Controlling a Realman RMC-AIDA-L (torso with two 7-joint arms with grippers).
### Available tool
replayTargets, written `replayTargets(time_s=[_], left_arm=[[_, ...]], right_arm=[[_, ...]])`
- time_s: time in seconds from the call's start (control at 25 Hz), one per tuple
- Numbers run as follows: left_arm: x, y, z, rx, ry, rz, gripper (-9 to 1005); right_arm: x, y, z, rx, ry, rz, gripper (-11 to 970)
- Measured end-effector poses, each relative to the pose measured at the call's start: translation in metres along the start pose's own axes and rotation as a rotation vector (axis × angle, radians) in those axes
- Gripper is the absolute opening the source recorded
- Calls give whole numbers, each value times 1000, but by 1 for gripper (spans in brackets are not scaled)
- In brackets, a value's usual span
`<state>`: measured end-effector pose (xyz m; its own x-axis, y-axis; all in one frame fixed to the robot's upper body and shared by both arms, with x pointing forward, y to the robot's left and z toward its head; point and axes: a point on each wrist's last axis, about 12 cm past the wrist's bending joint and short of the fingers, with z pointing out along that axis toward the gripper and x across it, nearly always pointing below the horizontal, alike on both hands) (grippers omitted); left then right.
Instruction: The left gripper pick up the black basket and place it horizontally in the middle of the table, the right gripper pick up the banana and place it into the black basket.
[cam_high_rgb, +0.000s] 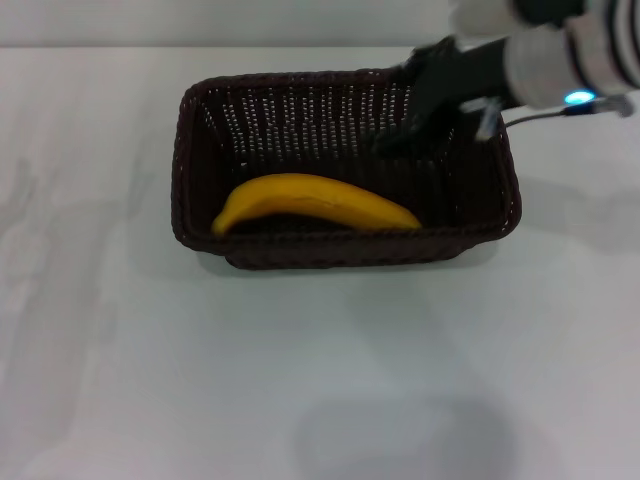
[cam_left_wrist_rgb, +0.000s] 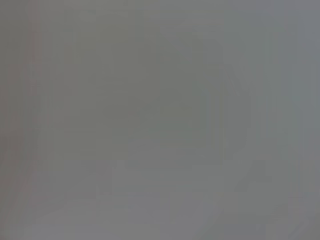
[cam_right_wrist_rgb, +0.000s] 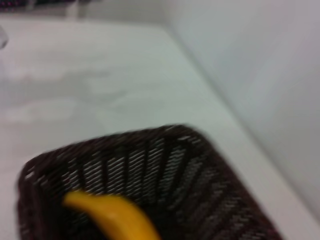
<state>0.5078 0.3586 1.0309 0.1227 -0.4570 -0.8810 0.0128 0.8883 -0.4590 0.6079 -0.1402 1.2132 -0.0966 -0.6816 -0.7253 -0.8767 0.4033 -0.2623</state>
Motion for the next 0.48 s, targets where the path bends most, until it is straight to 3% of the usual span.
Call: replayTargets(time_s=[0.2, 0.48], left_arm=[[0, 0, 0, 2, -2, 0, 872], [0, 1, -2, 0, -4, 1, 872]], right_arm=[[22, -18, -35, 68, -185, 123, 826], [89, -37, -88, 154, -702, 392, 816]])
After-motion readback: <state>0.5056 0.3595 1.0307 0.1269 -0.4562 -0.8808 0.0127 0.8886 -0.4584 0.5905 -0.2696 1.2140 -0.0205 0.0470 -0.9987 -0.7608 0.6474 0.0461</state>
